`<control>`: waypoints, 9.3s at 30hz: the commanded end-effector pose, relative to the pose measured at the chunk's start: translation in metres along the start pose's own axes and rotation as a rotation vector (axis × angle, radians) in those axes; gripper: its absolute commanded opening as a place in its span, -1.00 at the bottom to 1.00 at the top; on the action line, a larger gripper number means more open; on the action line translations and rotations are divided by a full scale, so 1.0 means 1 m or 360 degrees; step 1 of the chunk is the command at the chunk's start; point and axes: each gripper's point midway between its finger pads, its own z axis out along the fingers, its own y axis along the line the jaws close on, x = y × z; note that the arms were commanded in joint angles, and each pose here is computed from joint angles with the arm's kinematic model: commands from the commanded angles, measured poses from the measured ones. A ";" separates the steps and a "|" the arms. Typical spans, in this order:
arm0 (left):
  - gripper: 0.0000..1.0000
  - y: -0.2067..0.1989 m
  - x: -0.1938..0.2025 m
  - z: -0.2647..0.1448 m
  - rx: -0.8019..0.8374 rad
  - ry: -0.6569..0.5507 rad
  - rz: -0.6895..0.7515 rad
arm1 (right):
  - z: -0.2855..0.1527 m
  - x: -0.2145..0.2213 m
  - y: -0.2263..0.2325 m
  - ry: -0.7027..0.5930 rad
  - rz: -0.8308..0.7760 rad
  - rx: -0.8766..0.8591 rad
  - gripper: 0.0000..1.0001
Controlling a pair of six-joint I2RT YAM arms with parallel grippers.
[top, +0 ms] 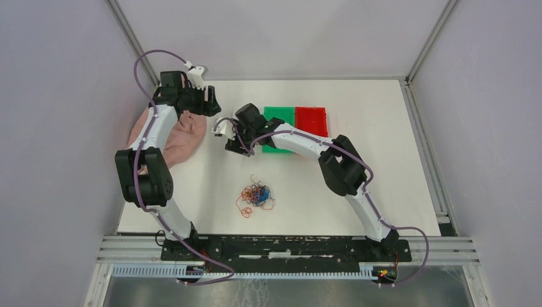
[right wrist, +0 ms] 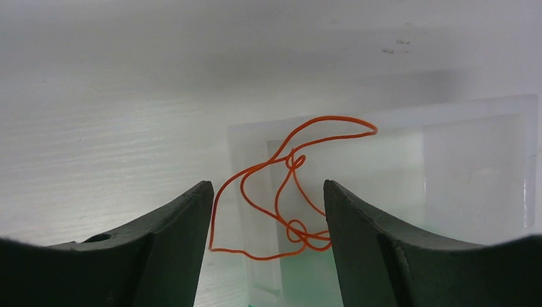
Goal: Untangle the cables
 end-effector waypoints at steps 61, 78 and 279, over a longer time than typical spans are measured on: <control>0.24 -0.067 0.007 -0.024 0.0495 -0.0196 0.0016 | -0.003 0.032 -0.058 -0.0130 0.0879 0.0248 -0.56; 0.33 -0.057 -0.010 -0.050 0.0450 -0.0246 0.0023 | -0.094 -0.039 -0.115 -0.0373 0.0943 0.0496 0.28; -0.94 -0.142 0.026 0.128 0.0160 0.0031 0.1095 | -0.290 0.065 -0.029 -0.0943 0.1735 0.1017 0.70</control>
